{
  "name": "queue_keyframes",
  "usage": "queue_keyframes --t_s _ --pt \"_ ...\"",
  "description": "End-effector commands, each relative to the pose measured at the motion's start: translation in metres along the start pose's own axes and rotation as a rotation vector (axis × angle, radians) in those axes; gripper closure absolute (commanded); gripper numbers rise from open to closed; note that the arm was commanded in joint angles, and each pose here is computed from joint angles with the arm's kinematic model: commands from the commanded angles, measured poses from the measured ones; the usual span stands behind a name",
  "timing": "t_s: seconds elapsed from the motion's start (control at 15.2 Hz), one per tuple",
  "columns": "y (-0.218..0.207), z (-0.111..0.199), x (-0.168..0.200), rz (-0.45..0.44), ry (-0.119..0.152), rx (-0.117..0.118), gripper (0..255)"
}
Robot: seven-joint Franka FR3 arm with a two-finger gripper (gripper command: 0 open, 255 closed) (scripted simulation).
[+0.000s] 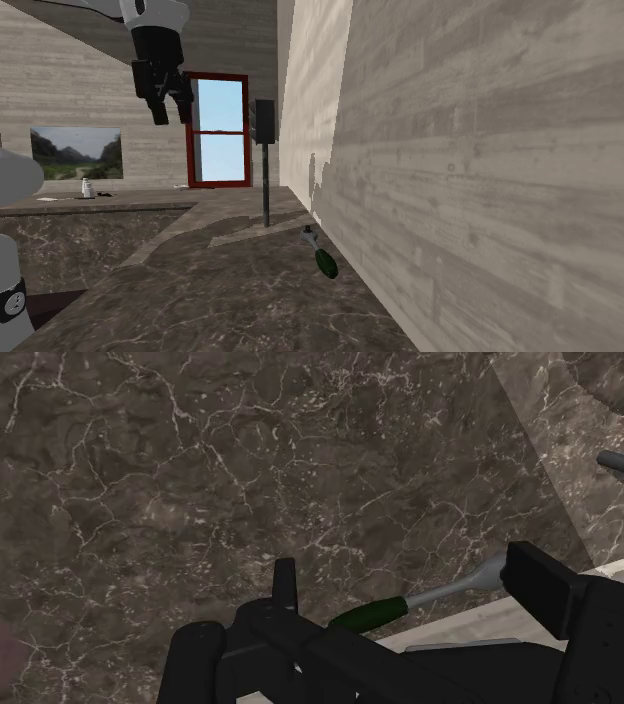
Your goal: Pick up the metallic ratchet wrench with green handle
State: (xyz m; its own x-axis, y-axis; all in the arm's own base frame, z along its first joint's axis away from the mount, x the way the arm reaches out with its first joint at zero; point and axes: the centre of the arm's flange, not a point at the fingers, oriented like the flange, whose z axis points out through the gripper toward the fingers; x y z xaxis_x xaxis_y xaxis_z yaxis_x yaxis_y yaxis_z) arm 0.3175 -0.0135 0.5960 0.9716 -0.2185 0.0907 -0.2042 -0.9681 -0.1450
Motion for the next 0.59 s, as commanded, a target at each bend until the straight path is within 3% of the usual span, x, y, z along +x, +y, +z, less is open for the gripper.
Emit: queue_keyframes --t_s 0.0,0.53 --pt "0.000 0.000 0.000 0.000 0.000 0.000 0" --pt "-0.074 0.074 0.031 0.300 0.009 -0.035 0"
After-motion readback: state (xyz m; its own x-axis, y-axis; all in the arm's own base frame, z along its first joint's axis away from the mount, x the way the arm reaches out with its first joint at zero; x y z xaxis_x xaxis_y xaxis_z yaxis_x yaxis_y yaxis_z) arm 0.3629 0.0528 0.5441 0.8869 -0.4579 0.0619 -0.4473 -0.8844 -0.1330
